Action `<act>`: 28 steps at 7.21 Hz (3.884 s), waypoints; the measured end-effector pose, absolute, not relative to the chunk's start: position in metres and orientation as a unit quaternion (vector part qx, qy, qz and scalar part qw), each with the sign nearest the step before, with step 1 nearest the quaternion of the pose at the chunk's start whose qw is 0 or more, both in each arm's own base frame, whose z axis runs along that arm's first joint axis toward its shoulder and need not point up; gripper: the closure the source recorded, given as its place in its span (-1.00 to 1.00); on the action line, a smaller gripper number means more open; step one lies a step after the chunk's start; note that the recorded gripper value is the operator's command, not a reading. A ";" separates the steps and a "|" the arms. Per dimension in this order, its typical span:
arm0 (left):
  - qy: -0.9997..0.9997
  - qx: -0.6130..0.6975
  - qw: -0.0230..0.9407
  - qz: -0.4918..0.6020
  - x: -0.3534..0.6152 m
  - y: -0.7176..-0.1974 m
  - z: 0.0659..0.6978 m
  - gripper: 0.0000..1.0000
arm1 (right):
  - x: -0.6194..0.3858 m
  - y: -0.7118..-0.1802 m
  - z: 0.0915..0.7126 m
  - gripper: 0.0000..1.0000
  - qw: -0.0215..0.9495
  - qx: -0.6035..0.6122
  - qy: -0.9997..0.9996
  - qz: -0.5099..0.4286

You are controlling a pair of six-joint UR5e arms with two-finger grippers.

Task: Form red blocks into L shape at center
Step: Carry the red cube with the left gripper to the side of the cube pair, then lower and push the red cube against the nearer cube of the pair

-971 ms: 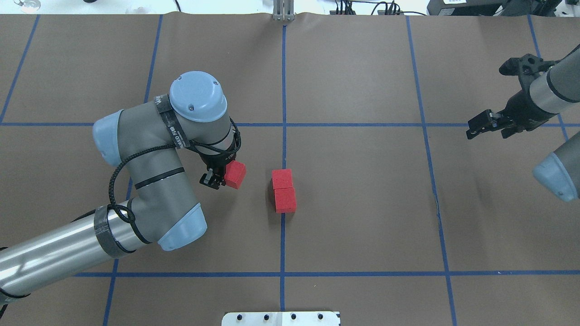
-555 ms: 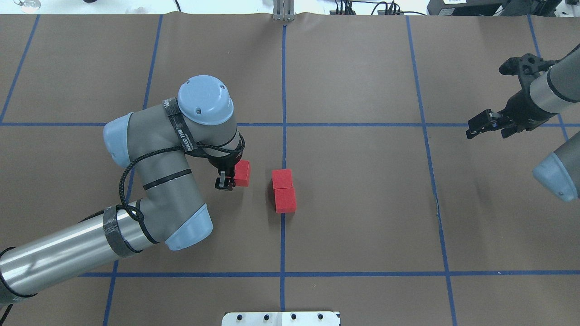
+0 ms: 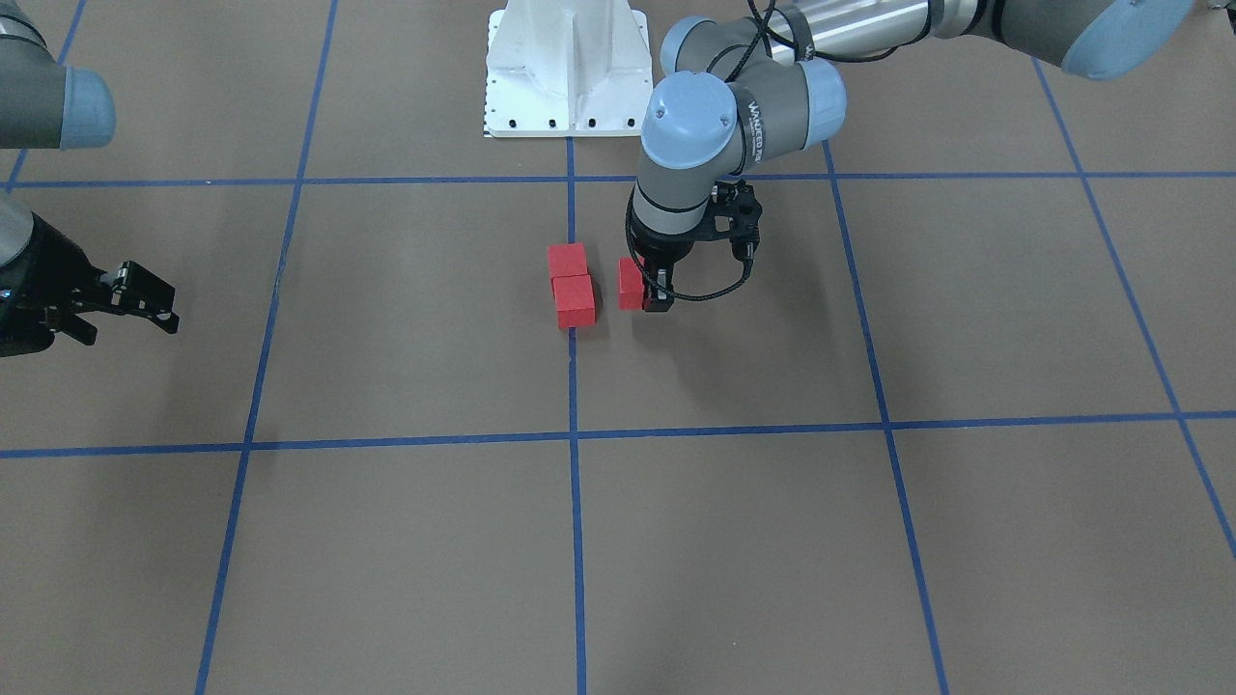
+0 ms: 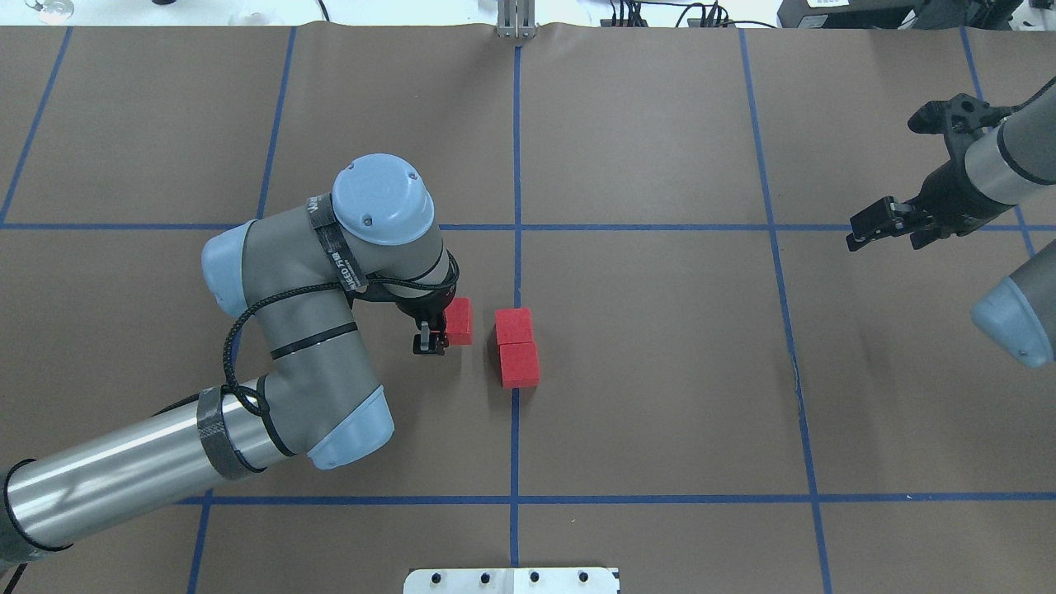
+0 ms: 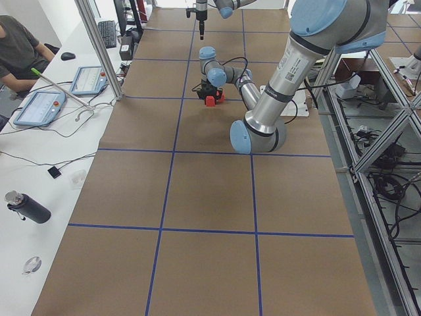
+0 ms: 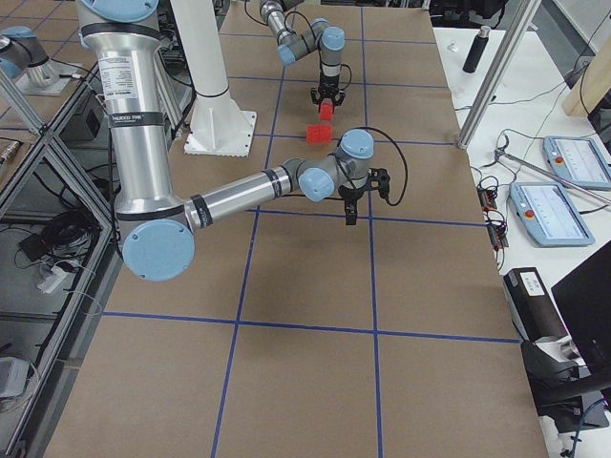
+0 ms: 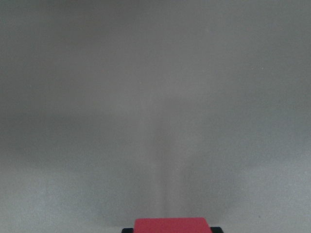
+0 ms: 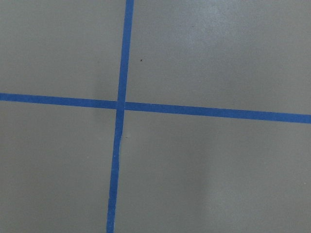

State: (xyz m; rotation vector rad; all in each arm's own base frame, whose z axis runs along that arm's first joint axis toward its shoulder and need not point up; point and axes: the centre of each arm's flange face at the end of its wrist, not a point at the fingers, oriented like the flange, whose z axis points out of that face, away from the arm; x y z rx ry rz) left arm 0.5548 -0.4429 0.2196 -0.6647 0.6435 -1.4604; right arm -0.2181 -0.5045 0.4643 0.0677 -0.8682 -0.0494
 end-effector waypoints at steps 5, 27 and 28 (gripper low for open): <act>0.275 -0.302 0.630 -0.661 0.579 -0.436 0.228 1.00 | -0.218 -0.504 0.462 -1.00 0.906 0.034 -0.422 -0.024; 0.282 -0.318 0.610 -0.669 0.595 -0.436 0.217 -1.00 | -0.218 -0.504 0.463 -1.00 0.906 0.033 -0.421 -0.023; 0.284 -0.318 0.611 -0.667 0.594 -0.436 0.214 -1.00 | -0.218 -0.504 0.464 -1.00 0.906 0.033 -0.421 -0.024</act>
